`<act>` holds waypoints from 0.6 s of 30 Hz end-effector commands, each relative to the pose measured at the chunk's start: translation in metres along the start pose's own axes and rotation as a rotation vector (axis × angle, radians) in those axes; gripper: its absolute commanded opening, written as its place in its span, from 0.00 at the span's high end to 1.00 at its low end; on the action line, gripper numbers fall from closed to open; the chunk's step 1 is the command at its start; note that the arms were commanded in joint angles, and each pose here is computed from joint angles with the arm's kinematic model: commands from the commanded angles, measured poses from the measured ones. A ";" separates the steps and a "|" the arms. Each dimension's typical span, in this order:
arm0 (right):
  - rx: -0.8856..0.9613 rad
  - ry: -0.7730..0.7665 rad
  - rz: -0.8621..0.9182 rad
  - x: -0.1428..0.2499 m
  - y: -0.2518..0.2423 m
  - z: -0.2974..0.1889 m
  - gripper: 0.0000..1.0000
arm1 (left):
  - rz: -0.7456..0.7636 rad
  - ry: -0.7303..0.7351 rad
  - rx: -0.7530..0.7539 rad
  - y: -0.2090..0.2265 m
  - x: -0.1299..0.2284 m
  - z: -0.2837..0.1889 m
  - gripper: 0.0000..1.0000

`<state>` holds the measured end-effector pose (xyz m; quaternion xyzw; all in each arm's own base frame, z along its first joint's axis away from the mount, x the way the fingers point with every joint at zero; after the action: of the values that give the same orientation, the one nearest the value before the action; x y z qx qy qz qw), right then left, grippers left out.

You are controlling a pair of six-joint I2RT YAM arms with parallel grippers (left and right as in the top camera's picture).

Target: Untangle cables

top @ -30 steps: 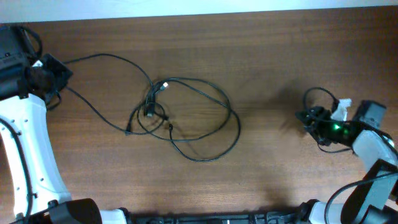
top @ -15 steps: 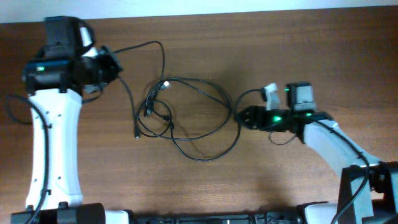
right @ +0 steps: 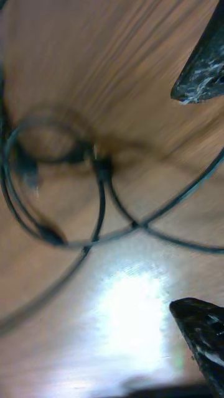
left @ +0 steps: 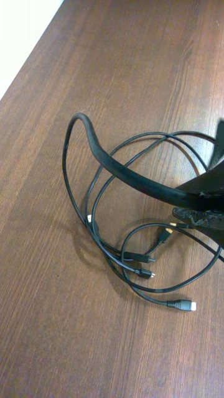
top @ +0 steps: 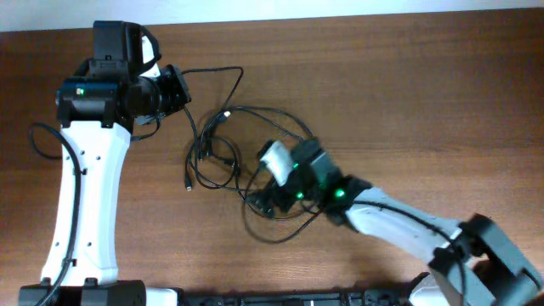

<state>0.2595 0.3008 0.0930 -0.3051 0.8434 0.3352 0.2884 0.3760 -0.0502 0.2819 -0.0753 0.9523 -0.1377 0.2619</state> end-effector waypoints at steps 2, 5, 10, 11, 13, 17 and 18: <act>0.068 0.068 -0.139 0.025 0.004 0.034 0.02 | 0.020 -0.008 0.010 -0.003 -0.004 -0.002 1.00; 0.072 0.086 -0.161 0.027 0.009 0.048 0.03 | 0.019 -0.007 0.010 -0.003 -0.004 -0.002 1.00; 0.123 0.074 -0.184 0.021 0.010 0.052 0.29 | 0.018 -0.002 0.008 -0.003 -0.003 -0.002 1.00; 0.152 0.076 -0.183 0.022 0.005 0.052 0.50 | 0.018 -0.002 0.009 -0.003 -0.002 -0.002 1.00; 0.200 0.067 -0.160 0.020 -0.005 0.051 0.93 | 0.018 0.001 0.007 -0.002 -0.002 -0.002 1.00; 0.290 0.028 -0.036 0.007 -0.034 0.035 0.96 | 0.040 0.005 0.006 -0.002 -0.001 -0.002 1.00; 0.310 0.017 -0.001 0.002 -0.042 0.026 0.96 | 0.042 0.011 0.003 -0.002 0.001 -0.002 1.00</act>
<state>0.2660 0.3186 0.0438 -0.3293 0.8674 0.2186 0.3023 0.3735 -0.0501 0.2803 -0.0736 0.9542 -0.1362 0.2559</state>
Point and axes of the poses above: each gripper's point midway between its finger pads, its own z axis out along the fingers, its own y axis along the line the jaws close on, x = y × z, the point moved 2 cm from there along -z, back along the fingers, and after that the axes turned 10 degrees about z, right-handed, at the moved point
